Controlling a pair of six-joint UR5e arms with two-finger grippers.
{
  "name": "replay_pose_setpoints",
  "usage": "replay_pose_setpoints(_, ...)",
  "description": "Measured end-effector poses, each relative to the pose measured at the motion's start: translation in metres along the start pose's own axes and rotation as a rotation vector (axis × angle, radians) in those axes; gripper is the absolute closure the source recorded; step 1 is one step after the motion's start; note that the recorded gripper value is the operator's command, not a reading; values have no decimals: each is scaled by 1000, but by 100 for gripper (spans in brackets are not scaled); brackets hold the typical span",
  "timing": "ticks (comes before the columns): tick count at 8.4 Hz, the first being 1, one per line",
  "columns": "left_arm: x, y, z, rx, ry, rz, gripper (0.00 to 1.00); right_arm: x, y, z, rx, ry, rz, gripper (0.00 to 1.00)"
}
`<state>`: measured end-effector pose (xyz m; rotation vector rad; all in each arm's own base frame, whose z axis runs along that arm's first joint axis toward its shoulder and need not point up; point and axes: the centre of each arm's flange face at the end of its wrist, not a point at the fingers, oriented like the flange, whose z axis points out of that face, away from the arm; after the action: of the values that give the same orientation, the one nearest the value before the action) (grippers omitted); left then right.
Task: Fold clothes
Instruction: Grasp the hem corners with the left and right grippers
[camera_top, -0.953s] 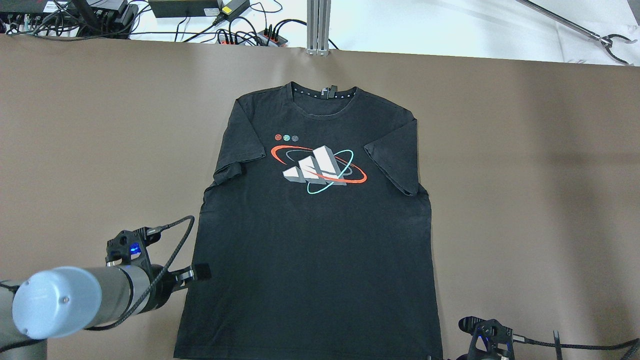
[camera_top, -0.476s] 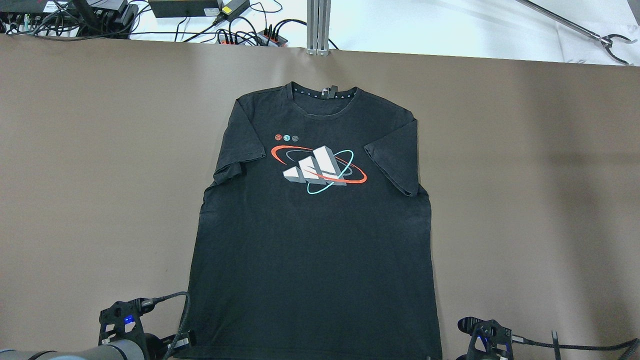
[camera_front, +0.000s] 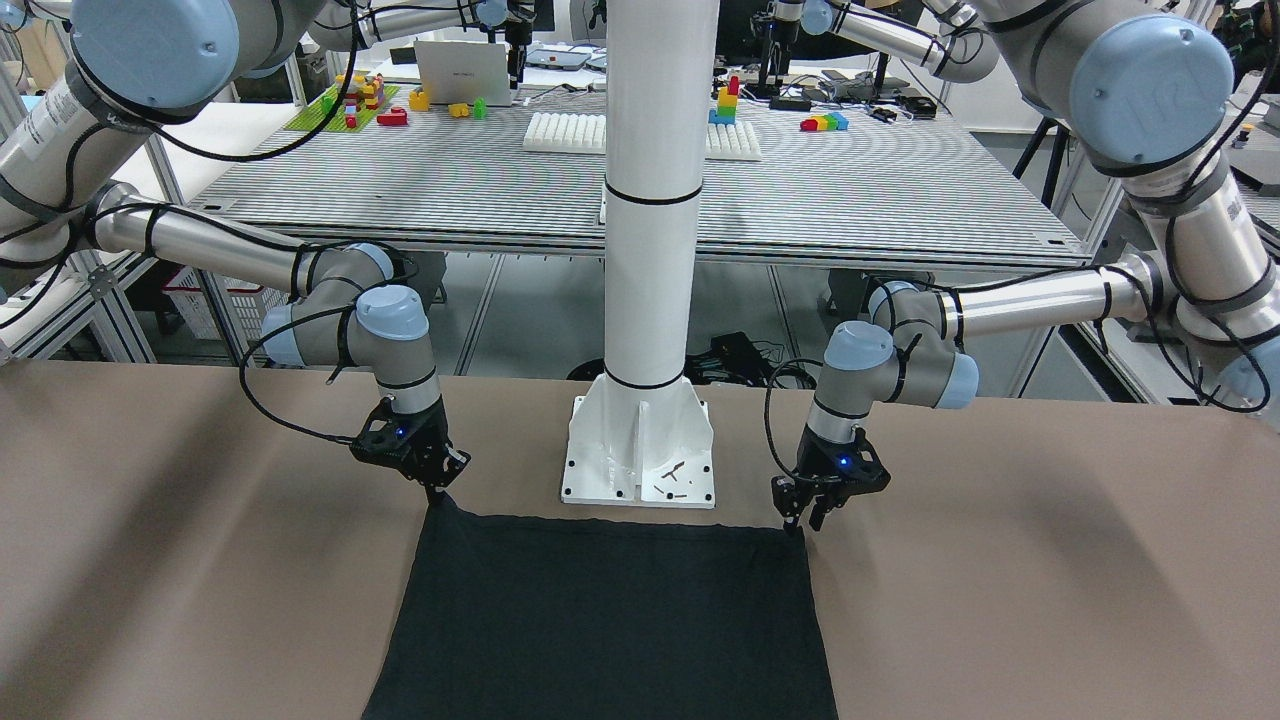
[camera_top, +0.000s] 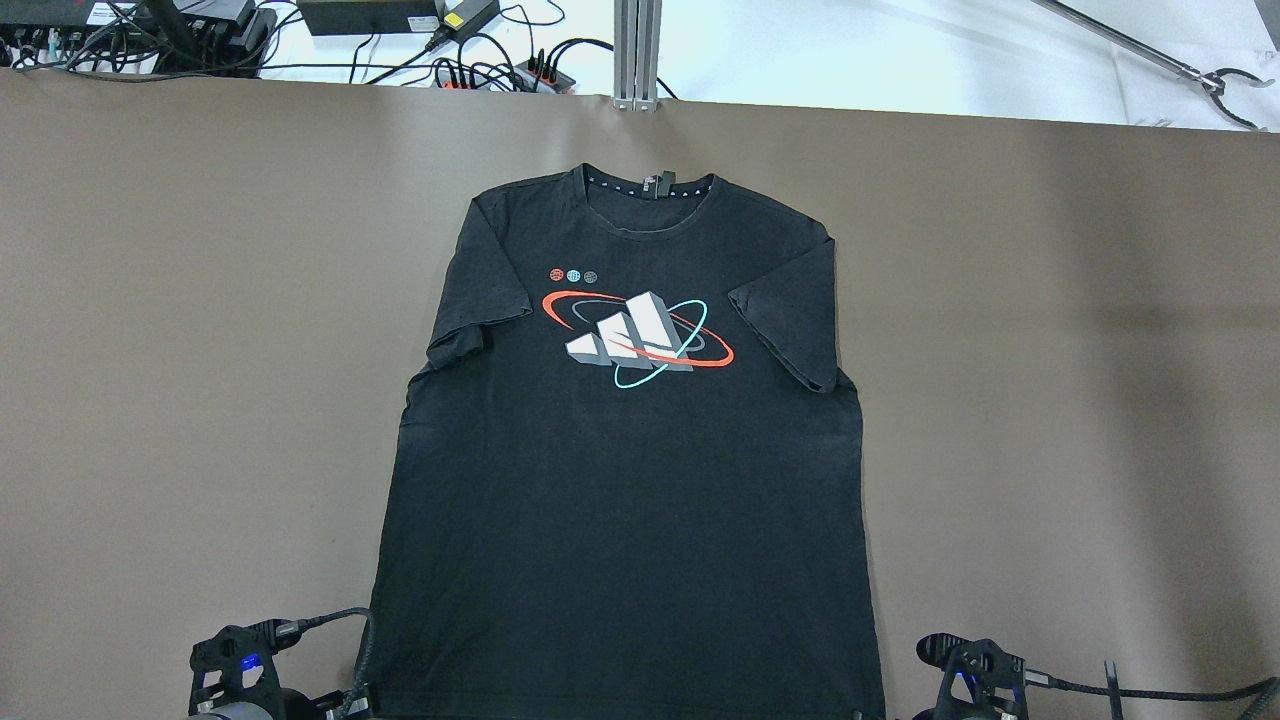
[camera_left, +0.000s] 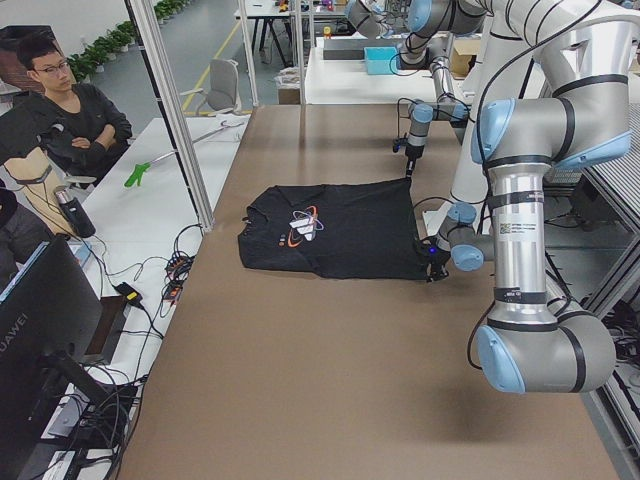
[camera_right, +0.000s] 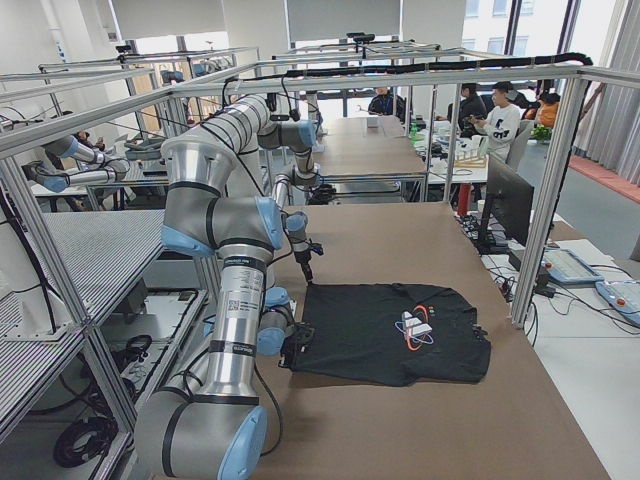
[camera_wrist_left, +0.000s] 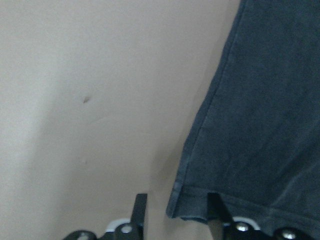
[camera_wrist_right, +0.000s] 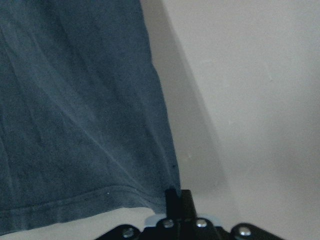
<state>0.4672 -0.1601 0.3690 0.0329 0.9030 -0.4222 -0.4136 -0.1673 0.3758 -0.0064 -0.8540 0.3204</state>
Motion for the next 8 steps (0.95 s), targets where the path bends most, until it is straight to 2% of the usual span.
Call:
replay_pose_setpoints(1,0,1,4,1,-5,2,67,1,0,0,0,2,0,100)
replay_pose_setpoints(2,2,3,5,0,-3,1,90,1,0,1,1,4,0,100)
replay_pose_setpoints(3,6,4,5,-3,4,0,100,2,0,1,1,6,0,100)
replay_pose_setpoints(8,11,-7,-6,-2,20,1,100,4,-2,2,4,11,0,100)
